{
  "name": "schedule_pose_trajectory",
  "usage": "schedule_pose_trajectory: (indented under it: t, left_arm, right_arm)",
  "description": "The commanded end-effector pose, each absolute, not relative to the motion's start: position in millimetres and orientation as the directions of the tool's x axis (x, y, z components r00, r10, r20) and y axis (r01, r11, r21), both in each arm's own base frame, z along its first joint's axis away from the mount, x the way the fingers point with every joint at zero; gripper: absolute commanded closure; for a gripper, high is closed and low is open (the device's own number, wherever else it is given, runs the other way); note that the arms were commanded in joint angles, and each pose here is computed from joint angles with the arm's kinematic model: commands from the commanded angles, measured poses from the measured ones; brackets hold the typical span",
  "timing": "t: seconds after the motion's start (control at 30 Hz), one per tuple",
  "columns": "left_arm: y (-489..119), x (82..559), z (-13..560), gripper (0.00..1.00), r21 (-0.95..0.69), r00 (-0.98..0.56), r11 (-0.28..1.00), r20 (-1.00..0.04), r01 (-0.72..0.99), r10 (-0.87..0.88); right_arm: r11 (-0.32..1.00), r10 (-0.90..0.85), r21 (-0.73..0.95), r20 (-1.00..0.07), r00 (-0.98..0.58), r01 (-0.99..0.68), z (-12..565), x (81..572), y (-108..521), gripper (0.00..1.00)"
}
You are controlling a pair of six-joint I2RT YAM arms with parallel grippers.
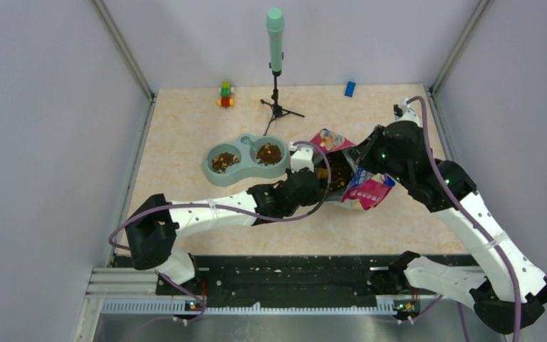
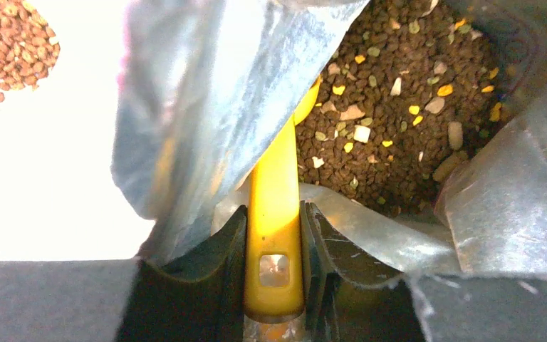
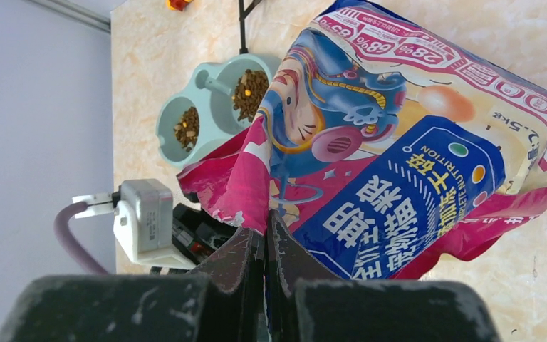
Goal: Serve the pet food
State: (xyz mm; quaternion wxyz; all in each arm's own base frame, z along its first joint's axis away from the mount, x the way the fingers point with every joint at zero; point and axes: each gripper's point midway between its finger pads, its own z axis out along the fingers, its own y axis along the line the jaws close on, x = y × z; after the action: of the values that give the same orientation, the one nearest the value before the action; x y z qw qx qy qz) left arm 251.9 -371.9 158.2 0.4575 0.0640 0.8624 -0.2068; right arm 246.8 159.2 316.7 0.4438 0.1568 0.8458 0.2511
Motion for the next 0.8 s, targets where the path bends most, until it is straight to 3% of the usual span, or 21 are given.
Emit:
schedule_pose_trajectory:
  t: [0.0, 0.33, 0.77]
  left_arm:
    - [-357.8, 263.9, 191.8, 1.00, -0.271, -0.422, 0.897, -0.900, 0.351, -0.107]
    - [-350.4, 249.4, 210.2, 1.00, -0.209, -0.300, 0.837, -0.952, 0.505, -0.056]
    - [-332.2, 229.8, 216.9, 1.00, -0.138, -0.257, 0.813, -0.966, 0.566, 0.015]
  right_arm:
    - [0.820, 0.520, 0.569, -0.701, -0.488, 0.058, 330.8, 248.2, 144.2, 1.00]
    - [0.821, 0.523, 0.568, -0.703, -0.481, 0.062, 331.7, 249.3, 143.1, 1.00]
    - [0.826, 0.520, 0.559, -0.711, -0.474, 0.069, 333.3, 253.2, 142.6, 1.00]
